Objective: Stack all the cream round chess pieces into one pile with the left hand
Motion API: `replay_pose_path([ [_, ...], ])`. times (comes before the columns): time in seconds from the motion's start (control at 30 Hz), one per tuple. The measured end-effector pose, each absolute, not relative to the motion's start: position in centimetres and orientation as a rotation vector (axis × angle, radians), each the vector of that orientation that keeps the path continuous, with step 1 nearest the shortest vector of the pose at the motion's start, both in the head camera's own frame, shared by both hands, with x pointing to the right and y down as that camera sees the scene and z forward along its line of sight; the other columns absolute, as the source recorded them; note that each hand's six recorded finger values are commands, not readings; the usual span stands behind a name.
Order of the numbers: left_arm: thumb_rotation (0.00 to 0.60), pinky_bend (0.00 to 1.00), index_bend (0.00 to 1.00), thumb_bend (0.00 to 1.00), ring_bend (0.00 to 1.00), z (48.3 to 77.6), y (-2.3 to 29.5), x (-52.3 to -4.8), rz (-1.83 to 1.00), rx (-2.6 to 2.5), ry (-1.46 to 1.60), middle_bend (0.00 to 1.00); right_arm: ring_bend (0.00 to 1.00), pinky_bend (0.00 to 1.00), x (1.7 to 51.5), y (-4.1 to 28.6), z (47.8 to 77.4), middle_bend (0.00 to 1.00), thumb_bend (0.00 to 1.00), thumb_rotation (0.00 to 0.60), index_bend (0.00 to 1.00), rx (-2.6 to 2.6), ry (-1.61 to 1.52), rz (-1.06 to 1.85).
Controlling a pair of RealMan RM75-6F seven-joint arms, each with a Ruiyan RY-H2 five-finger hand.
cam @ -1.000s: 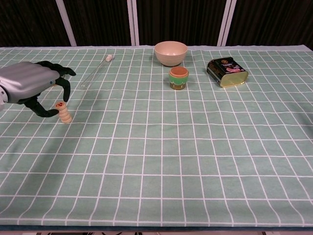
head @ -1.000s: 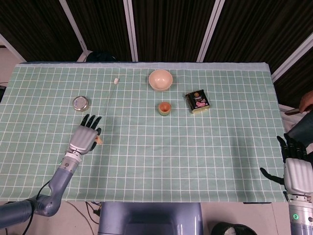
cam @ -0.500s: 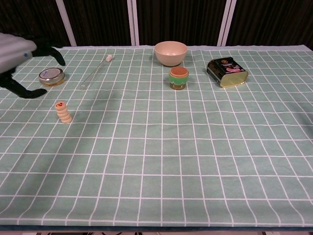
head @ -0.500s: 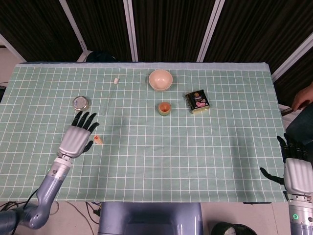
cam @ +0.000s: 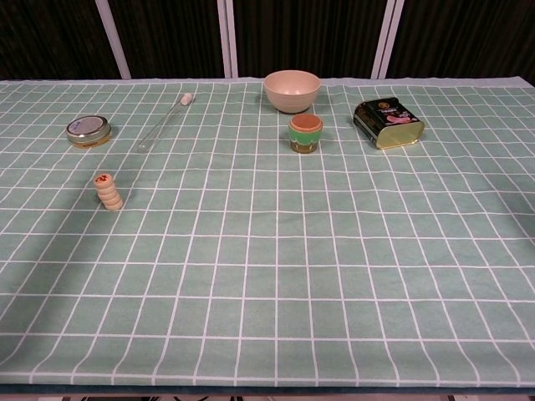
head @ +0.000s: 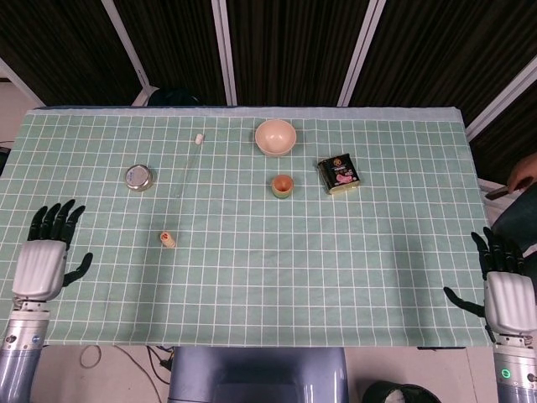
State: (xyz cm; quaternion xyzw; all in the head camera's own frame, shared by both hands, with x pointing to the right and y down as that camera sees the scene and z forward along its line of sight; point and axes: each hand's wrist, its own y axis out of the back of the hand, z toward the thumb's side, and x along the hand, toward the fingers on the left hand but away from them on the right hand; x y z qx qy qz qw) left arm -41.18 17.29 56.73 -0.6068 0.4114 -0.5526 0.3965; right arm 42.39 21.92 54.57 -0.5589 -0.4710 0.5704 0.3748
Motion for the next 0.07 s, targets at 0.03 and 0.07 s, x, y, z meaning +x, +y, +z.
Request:
replay_pose_path([
  [0.03, 0.6, 0.0, 0.1, 0.3, 0.0, 56.6, 17.39, -41.64, -1.404, -1.541, 1.054, 0.01, 0.0, 0.0, 42.26, 21.92, 54.53, 0.01, 0.23, 0.6, 0.09, -1.429, -1.196, 1.45],
  [0.07, 0.6, 0.0, 0.1, 0.3, 0.0, 56.45, 17.48, -42.08, -1.406, -1.542, 1.064, 0.01, 0.0, 0.0, 42.16, 21.94, 54.53, 0.01, 0.23, 0.6, 0.09, -1.428, -1.187, 1.443],
])
